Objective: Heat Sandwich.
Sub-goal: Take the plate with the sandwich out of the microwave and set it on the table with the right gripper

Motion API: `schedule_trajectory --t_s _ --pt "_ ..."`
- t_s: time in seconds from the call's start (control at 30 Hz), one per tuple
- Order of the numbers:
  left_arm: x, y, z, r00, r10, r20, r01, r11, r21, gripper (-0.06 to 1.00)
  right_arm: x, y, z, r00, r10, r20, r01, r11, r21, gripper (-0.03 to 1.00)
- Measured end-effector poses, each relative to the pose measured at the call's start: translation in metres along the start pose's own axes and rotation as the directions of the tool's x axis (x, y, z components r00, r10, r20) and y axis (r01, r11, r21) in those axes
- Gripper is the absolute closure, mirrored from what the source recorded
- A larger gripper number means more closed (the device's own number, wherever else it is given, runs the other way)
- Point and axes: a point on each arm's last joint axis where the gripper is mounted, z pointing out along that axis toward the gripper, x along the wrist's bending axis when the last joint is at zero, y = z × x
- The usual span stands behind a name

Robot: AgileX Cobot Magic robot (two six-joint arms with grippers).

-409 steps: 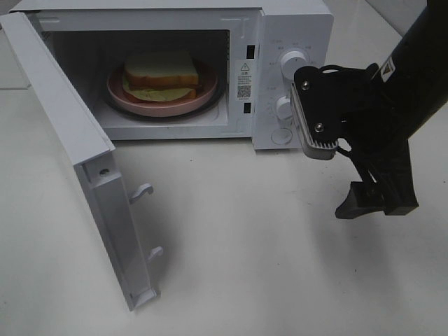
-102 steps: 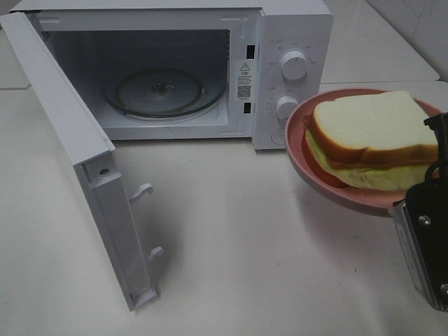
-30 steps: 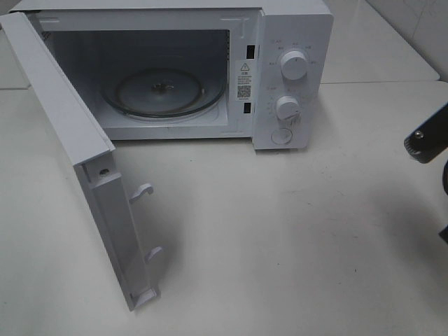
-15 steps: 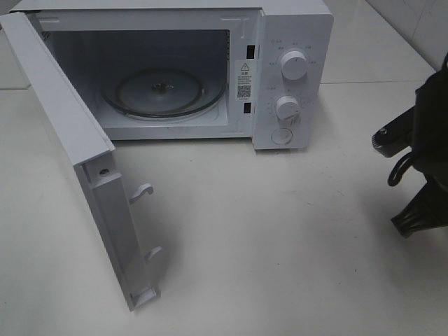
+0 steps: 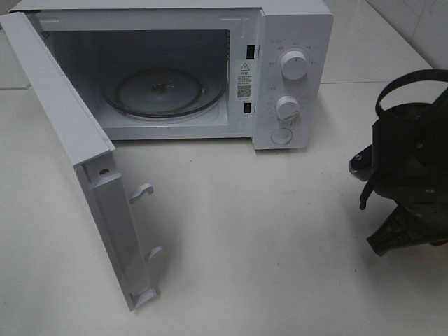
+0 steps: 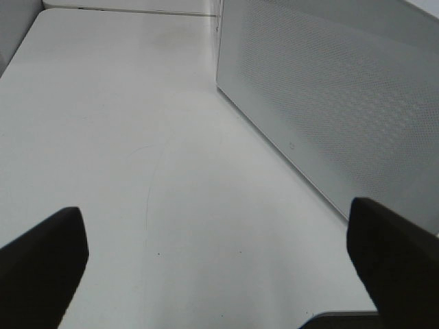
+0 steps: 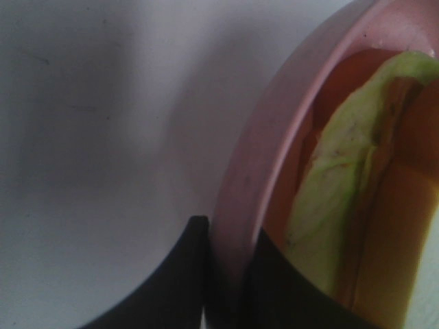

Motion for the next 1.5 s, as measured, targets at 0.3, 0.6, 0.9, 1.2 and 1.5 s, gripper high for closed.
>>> schedule_trajectory --t_s 0.3,0.6,0.9,1.2,1.5 --pt "0.0 0.0 0.0 1.0 0.0 0.0 0.0 1.0 0.0 -0.02 0.018 0.005 0.016 0.999 -0.044 0.005 0.044 0.999 0.0 0.84" --pt "0.0 0.0 0.0 1.0 0.0 0.0 0.0 1.0 0.0 -0.02 0.03 0.008 0.025 0.999 -0.049 -0.017 0.049 0.999 -0.019 0.84" --pt "0.0 0.0 0.0 1.0 0.0 0.0 0.0 1.0 0.0 -0.02 0.033 0.012 0.041 0.999 -0.038 -0.016 0.038 0.999 -0.015 0.84" --pt "0.0 0.0 0.0 1.0 0.0 0.0 0.0 1.0 0.0 -0.02 0.031 0.014 0.045 0.999 -0.037 -0.031 0.036 0.999 -0.028 0.84" --pt "0.0 0.0 0.0 1.0 0.0 0.0 0.0 1.0 0.0 -0.02 0.033 0.014 0.048 0.998 -0.065 -0.012 0.065 0.998 -0.016 0.8"
